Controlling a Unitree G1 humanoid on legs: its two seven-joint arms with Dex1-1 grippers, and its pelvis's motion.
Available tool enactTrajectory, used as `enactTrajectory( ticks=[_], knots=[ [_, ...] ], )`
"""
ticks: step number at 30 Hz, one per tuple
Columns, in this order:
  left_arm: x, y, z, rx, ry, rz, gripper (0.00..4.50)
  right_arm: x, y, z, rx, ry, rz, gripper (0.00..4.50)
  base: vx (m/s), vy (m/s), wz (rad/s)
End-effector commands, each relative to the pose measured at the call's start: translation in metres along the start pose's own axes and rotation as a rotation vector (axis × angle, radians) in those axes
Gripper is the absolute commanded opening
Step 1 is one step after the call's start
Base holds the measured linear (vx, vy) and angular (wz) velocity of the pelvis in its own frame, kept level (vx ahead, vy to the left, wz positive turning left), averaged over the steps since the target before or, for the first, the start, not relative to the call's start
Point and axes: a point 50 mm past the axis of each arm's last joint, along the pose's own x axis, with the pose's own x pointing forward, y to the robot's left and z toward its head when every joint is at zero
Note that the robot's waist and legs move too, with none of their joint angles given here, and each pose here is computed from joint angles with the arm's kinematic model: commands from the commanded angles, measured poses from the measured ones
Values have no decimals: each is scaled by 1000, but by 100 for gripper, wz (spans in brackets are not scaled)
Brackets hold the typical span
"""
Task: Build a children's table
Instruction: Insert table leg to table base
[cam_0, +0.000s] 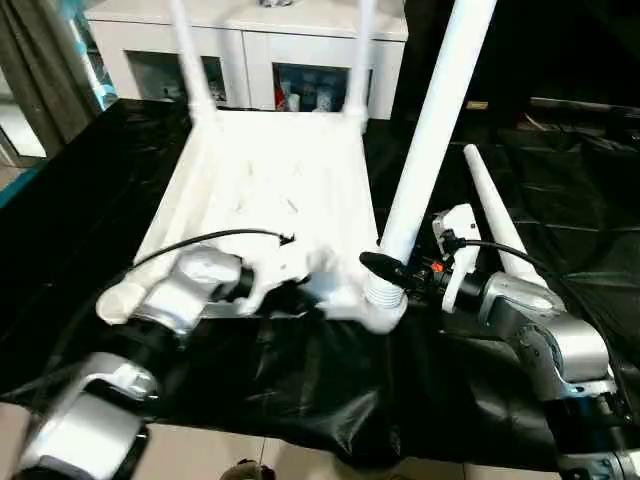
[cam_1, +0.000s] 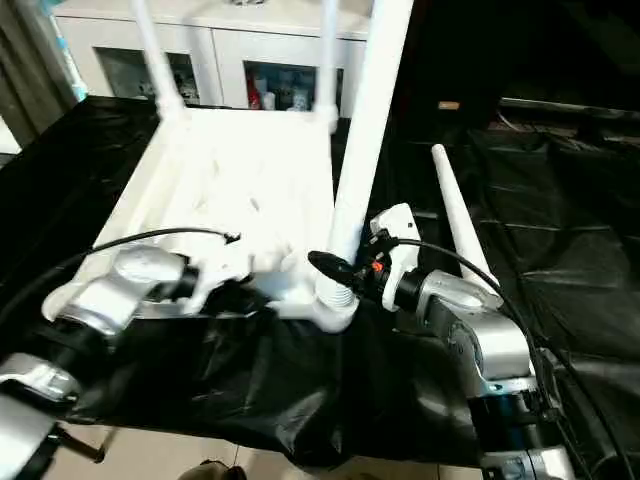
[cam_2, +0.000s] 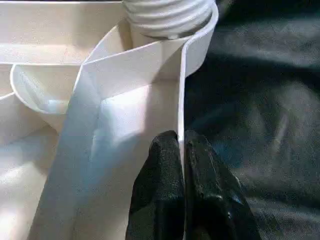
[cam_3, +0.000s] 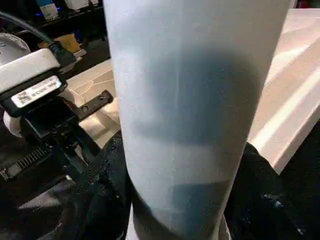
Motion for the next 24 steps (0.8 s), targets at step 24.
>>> enactTrajectory(
  ticks=[24],
  knots=[
    [6, 1, 4, 10, -43, 138, 64, 9, -15, -1, -50, 43, -14, 193, 0, 0, 0]
  ],
)
